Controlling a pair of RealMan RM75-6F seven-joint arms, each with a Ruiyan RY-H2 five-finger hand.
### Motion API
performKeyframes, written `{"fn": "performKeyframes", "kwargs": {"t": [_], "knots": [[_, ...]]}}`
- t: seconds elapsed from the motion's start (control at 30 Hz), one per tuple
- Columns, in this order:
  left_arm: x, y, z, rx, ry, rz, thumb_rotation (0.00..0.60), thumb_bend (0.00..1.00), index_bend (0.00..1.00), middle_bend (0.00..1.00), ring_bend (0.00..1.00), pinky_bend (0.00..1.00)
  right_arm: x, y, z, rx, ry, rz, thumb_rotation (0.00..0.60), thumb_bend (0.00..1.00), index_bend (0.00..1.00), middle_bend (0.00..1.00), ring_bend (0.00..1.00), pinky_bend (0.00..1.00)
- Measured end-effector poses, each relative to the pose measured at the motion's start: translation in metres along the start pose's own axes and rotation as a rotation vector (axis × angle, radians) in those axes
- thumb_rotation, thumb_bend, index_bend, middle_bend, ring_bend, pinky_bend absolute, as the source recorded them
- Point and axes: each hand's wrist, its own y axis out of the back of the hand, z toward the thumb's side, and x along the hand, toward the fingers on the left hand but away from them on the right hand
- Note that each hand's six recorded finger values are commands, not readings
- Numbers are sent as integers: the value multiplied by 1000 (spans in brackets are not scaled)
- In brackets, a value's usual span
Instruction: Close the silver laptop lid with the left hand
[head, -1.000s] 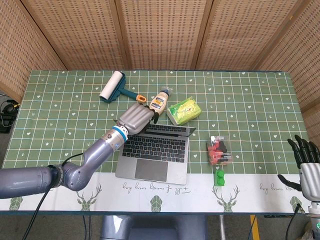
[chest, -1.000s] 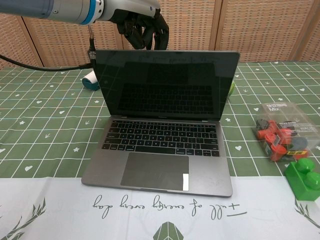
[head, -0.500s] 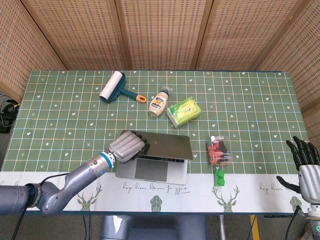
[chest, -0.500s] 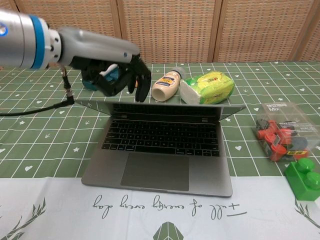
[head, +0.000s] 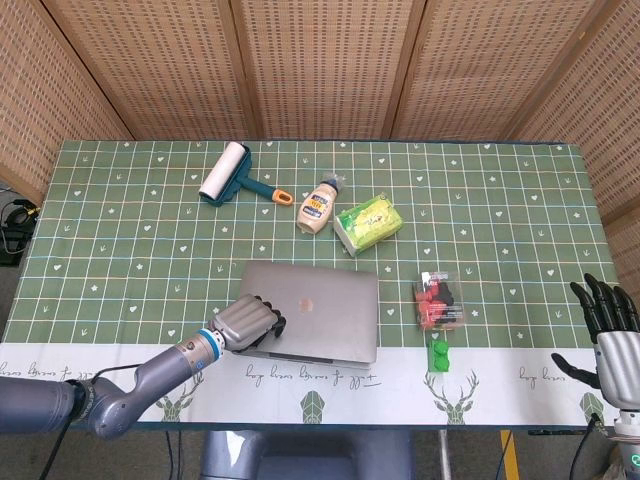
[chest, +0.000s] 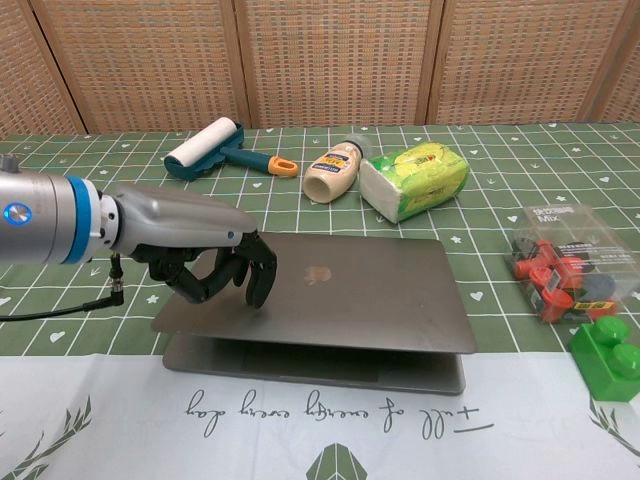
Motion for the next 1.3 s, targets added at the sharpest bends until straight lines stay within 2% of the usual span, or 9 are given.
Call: {"fn": "performKeyframes", "kwargs": {"t": [0.3, 0.47, 0.57, 0.67, 0.73, 0.8, 1.03, 1.17, 1.3], "knots": [[14, -25, -5, 3, 12, -34, 600, 1000, 389, 339, 317, 332, 0, -1, -1, 5, -5, 3, 600, 56, 0, 0, 0, 0], [13, -24, -7, 2, 16, -20, 600, 998, 353, 298, 287, 300, 0, -1, -1, 6, -5, 2, 600, 57, 0, 0, 0, 0], [9, -19, -8, -2, 19, -3, 600, 879, 291, 232, 238, 259, 0, 0, 0, 5, -3, 1, 600, 57, 0, 0, 0, 0], [2, -10, -9, -7, 25, 37, 600, 645, 163, 82, 107, 148, 0, 0, 1, 5, 1, -1, 600, 57, 0, 0, 0, 0], [-6, -2, -10, -13, 32, 79, 600, 499, 60, 3, 15, 39, 1, 0, 1, 5, 2, 0, 600, 57, 0, 0, 0, 0], [-16, 7, -14, -17, 51, 132, 600, 428, 25, 0, 0, 1, 0, -1, 1, 4, 3, 3, 600, 57, 0, 0, 0, 0], [-62, 23, -41, 41, 208, 357, 600, 211, 0, 0, 0, 0, -2, -6, 2, 1, 5, 26, 600, 57, 0, 0, 0, 0], [-100, 11, -60, 41, 350, 489, 600, 172, 0, 0, 0, 0, -3, -13, 1, 0, 0, 49, 600, 57, 0, 0, 0, 0], [-146, -22, -77, 32, 500, 584, 600, 165, 0, 0, 0, 0, -4, -21, 0, 5, -1, 74, 600, 57, 0, 0, 0, 0]]}}
